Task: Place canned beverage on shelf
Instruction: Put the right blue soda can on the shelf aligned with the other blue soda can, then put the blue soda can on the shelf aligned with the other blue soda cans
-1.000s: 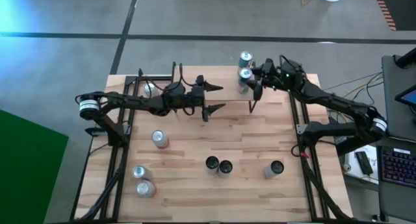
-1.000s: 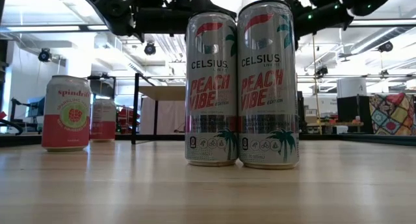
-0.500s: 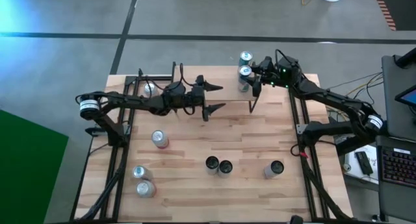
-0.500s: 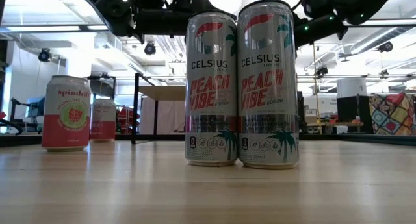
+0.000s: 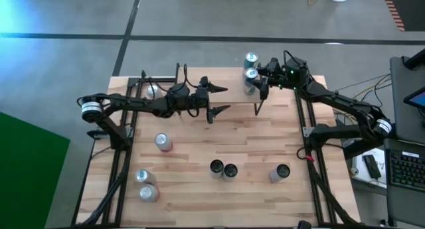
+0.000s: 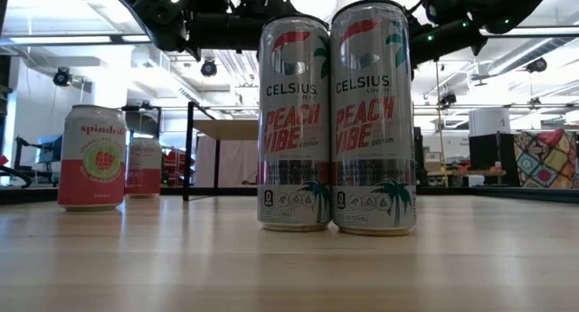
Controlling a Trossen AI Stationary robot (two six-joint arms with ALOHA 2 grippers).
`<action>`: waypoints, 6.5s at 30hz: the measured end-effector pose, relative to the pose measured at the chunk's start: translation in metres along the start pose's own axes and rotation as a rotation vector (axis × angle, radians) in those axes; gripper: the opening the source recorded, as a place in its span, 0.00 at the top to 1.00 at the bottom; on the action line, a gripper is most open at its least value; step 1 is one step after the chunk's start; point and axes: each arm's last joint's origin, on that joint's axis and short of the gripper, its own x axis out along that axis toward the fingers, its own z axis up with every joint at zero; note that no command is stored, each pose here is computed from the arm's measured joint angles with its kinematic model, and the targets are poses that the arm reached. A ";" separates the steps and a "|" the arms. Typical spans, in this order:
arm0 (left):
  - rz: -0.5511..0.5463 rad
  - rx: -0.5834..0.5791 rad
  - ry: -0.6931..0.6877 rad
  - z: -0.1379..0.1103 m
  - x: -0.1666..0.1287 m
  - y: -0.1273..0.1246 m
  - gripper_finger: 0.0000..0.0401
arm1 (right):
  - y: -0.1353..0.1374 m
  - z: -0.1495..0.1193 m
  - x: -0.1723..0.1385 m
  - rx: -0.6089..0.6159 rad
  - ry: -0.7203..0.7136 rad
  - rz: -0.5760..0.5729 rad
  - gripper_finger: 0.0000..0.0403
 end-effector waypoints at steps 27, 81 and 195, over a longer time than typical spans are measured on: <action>0.022 0.002 -0.009 0.002 0.000 0.002 0.19 | -0.016 -0.010 -0.008 0.003 -0.083 -0.029 0.42; 0.019 0.026 0.034 0.000 0.002 0.002 0.19 | 0.001 0.004 -0.010 0.063 -0.154 -0.112 0.25; 0.597 -0.642 1.321 0.035 -0.204 -0.224 0.40 | 0.165 -0.061 -0.041 0.076 -0.029 0.503 0.37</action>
